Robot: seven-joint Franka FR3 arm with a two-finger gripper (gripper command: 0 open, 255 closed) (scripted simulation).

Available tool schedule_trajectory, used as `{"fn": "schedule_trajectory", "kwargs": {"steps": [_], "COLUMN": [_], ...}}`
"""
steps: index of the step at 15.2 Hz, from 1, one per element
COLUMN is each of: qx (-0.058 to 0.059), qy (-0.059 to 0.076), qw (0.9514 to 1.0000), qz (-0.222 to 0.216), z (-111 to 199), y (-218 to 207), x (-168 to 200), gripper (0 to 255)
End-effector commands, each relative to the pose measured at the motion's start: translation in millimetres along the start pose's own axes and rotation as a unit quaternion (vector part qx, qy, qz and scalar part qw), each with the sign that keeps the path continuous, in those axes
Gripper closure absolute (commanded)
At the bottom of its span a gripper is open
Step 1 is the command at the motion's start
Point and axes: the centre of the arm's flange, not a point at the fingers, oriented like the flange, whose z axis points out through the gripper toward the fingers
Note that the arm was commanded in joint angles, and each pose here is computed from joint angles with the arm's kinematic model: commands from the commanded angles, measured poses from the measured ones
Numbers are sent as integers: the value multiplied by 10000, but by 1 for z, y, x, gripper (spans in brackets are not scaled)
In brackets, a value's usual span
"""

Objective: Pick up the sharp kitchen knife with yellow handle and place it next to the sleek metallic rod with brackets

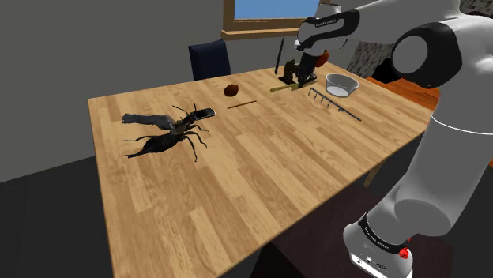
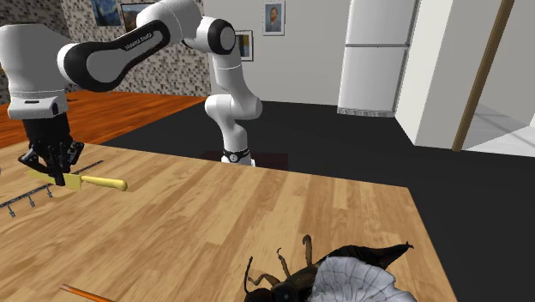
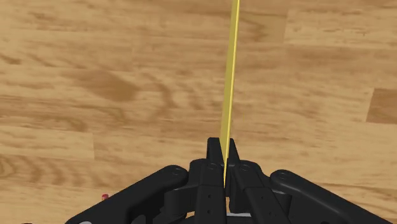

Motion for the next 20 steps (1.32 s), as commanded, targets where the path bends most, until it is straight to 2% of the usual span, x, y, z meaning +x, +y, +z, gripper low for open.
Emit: {"fn": "schedule_trajectory", "kwargs": {"steps": [1,6,20], "qx": [0,0,0], "qy": [3,3,3], "qw": [10000,10000,10000], "qz": [-9,-9,-9], "z": [1,5,79], "y": [13,44,37], "x": [-22,-77,-75], "gripper": [255,255,255]}}
